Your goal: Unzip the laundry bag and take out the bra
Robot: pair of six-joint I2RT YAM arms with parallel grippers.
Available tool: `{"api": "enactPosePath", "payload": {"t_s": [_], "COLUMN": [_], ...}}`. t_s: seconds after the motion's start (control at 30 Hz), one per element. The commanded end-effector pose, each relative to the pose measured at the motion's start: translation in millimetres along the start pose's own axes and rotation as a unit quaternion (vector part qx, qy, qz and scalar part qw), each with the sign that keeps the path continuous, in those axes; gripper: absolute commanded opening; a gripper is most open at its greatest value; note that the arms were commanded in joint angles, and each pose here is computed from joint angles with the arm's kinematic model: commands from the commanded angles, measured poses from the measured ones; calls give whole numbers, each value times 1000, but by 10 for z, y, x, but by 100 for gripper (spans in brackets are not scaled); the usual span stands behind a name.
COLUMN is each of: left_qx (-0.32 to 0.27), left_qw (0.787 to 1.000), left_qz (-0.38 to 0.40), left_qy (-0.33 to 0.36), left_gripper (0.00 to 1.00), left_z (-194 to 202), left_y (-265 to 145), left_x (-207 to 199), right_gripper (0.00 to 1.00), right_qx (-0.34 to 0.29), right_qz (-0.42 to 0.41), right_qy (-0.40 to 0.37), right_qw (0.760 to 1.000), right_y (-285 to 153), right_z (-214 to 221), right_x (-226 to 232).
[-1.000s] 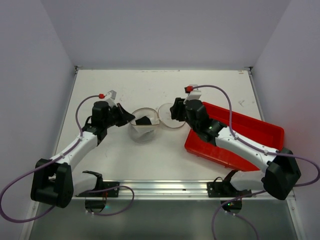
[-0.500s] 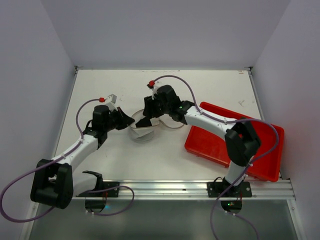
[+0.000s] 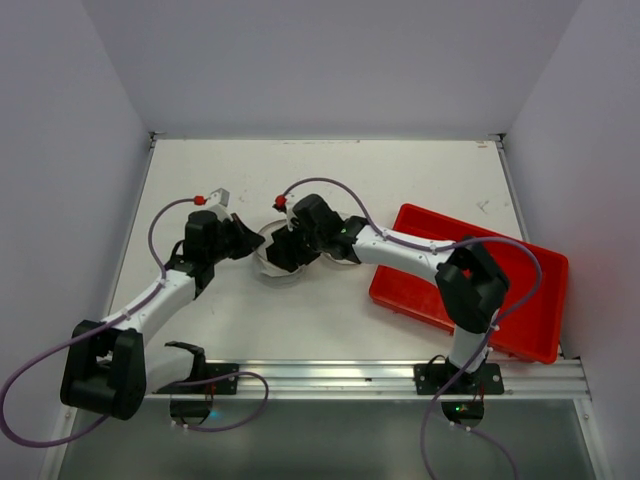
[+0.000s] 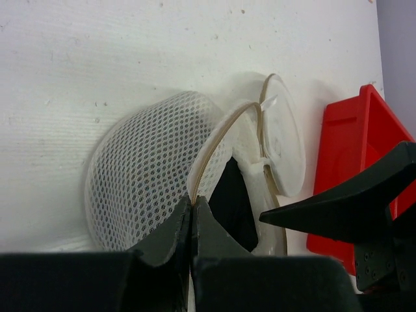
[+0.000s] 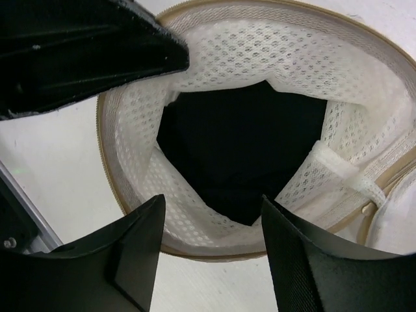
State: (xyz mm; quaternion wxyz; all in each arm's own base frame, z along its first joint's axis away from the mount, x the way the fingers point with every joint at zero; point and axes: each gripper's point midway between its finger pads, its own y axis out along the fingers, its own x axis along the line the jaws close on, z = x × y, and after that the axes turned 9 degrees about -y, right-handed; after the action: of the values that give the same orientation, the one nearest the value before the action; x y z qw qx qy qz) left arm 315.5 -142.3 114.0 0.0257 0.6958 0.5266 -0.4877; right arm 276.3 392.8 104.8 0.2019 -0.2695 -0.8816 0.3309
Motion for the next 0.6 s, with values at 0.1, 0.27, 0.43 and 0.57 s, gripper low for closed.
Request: {"api": "enactPosePath", "payload": {"t_s": [0.1,0.27,0.43,0.57], "left_qx": [-20,-21,-19,-21], "left_qw": [1000,1000,1000,999], "left_qz": [-6,-7,-13,-22], "left_qy": [21,20,19,14], "left_gripper": [0,0,0,0], "left_z": [-71,-74,-63,-65], "left_y": [2,5,13,18], "left_x": [15,24,53,91], "right_gripper": [73,73,73,74], "right_qx": [-16,6,18,23], "right_qz": [36,65,63,73], "right_qy": [-31,-37,-20,-19], "right_qw": [999,997,998,997], "right_y": [67,240,368,453], "right_z": [-226,-179,-85,38], "right_x": [-99,-216,-195,-186]}}
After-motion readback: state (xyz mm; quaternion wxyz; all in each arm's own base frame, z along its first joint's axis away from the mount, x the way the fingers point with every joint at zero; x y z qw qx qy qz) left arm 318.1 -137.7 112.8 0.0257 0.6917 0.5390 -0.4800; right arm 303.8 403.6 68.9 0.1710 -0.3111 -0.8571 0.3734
